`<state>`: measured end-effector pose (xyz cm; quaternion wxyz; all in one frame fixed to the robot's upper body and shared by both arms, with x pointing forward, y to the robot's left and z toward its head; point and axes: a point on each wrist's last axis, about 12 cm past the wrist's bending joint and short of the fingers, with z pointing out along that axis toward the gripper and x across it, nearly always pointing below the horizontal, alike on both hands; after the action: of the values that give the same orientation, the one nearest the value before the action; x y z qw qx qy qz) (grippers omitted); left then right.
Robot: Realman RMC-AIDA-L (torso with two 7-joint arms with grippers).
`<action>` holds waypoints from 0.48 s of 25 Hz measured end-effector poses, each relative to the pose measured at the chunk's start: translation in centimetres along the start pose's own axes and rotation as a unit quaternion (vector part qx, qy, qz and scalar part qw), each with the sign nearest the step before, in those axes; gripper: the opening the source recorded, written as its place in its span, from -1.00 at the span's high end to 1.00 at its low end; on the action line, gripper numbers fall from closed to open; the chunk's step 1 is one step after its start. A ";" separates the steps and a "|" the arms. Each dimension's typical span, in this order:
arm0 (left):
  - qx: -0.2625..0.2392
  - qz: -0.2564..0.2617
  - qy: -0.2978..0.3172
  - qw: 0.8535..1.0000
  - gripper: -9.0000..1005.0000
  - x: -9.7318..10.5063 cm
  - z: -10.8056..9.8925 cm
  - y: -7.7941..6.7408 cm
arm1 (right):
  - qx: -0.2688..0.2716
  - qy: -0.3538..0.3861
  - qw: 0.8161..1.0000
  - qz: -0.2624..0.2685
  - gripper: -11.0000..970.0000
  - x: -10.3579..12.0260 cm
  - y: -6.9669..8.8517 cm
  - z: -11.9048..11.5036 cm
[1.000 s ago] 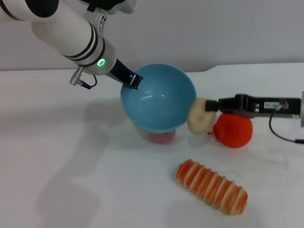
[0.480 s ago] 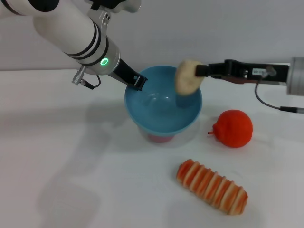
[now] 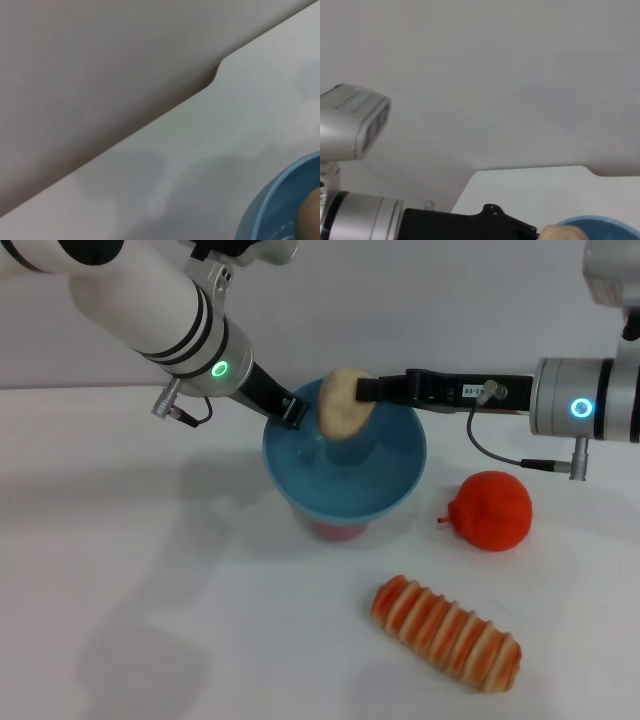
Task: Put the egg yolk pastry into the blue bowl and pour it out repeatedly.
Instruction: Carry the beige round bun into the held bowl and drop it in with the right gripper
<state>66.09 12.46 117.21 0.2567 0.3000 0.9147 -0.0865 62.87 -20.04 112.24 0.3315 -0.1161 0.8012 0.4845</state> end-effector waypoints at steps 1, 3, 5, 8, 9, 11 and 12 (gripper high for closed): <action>0.000 -0.001 0.001 1.000 0.98 0.1 0.0 0.0 | 0.003 -0.002 1.000 0.002 0.93 0.1 -0.1 0.0; -0.001 -0.002 0.002 1.000 0.98 0.2 0.1 0.1 | 0.004 -0.002 1.000 0.003 0.91 0.2 -0.2 -0.1; -0.002 -0.002 0.000 1.000 0.98 0.2 0.2 0.2 | 0.002 -0.001 1.000 -0.002 0.88 0.3 -0.2 -0.2; -0.003 -0.001 -0.003 1.000 0.98 0.2 0.2 0.2 | -0.005 0.001 1.000 -0.008 0.85 0.3 0.0 -0.1; -0.003 -0.001 -0.003 1.000 0.98 0.1 0.2 0.3 | -0.007 0.002 1.000 -0.010 0.83 0.2 0.1 -0.1; -0.003 -0.001 -0.004 1.000 0.98 0.1 0.2 0.3 | -0.008 0.002 1.000 -0.011 0.81 0.2 0.1 -0.1; -0.004 -0.001 -0.004 1.000 0.98 0.1 0.2 0.3 | -0.008 0.001 1.000 -0.011 0.80 0.2 0.1 -0.1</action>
<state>66.23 12.69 117.02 0.2619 0.2981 0.9140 -0.0845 62.61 -20.02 112.21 0.3346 -0.1280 0.7965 0.4872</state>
